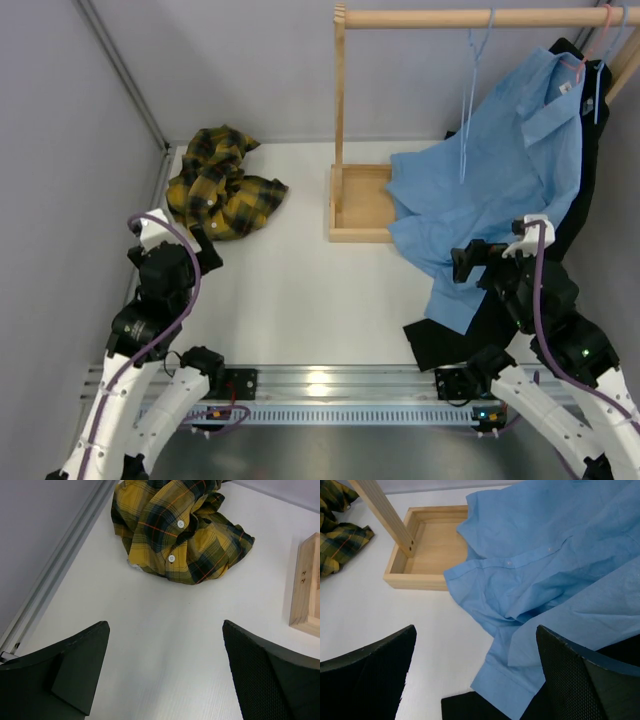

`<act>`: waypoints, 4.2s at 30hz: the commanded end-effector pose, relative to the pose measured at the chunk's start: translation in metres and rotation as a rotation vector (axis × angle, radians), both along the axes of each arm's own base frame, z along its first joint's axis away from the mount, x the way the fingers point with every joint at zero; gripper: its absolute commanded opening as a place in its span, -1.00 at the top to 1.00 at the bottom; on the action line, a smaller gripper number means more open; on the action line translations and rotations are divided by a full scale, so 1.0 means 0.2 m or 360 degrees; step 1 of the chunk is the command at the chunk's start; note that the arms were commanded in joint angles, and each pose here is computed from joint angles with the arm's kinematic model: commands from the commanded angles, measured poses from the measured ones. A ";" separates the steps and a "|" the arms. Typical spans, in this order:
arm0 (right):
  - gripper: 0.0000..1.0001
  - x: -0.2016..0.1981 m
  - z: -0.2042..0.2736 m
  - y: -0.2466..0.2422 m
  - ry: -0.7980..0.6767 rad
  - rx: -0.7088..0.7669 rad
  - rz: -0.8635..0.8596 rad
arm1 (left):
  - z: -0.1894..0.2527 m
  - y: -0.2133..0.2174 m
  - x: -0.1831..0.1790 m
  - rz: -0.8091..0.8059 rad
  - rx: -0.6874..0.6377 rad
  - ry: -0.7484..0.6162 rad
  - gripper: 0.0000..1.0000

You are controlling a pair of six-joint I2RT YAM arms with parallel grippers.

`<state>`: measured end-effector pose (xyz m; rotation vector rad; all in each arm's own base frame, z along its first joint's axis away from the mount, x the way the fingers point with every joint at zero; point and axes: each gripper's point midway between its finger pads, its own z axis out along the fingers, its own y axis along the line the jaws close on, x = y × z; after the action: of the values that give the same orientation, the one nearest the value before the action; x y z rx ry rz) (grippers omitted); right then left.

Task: Place the shirt on the hanger

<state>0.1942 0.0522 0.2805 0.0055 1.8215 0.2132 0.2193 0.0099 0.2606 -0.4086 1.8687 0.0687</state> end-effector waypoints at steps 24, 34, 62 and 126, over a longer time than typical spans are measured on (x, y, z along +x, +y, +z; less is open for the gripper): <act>-0.99 -0.04 0.03 0.34 -0.0065 0.0198 0.0544 | -0.41 0.09 1.41 0.0011 -0.0313 0.0760 -0.88; -0.99 0.02 -0.05 0.37 0.0013 0.0170 0.0527 | -0.04 -0.25 1.34 -0.0393 -0.0572 0.0512 1.00; -0.99 0.08 -0.22 0.81 0.0193 0.0499 0.1034 | -0.26 -1.05 -0.28 -0.1789 -0.1179 0.0349 1.00; 0.20 -0.29 -0.59 1.37 0.0169 -0.0074 0.1259 | 0.16 -0.94 -0.09 -0.1061 -0.0404 0.0123 -0.97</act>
<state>0.1380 0.3008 0.1196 -0.8864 1.9773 0.5563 0.1832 -0.1713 0.2965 0.0154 1.9787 -0.7212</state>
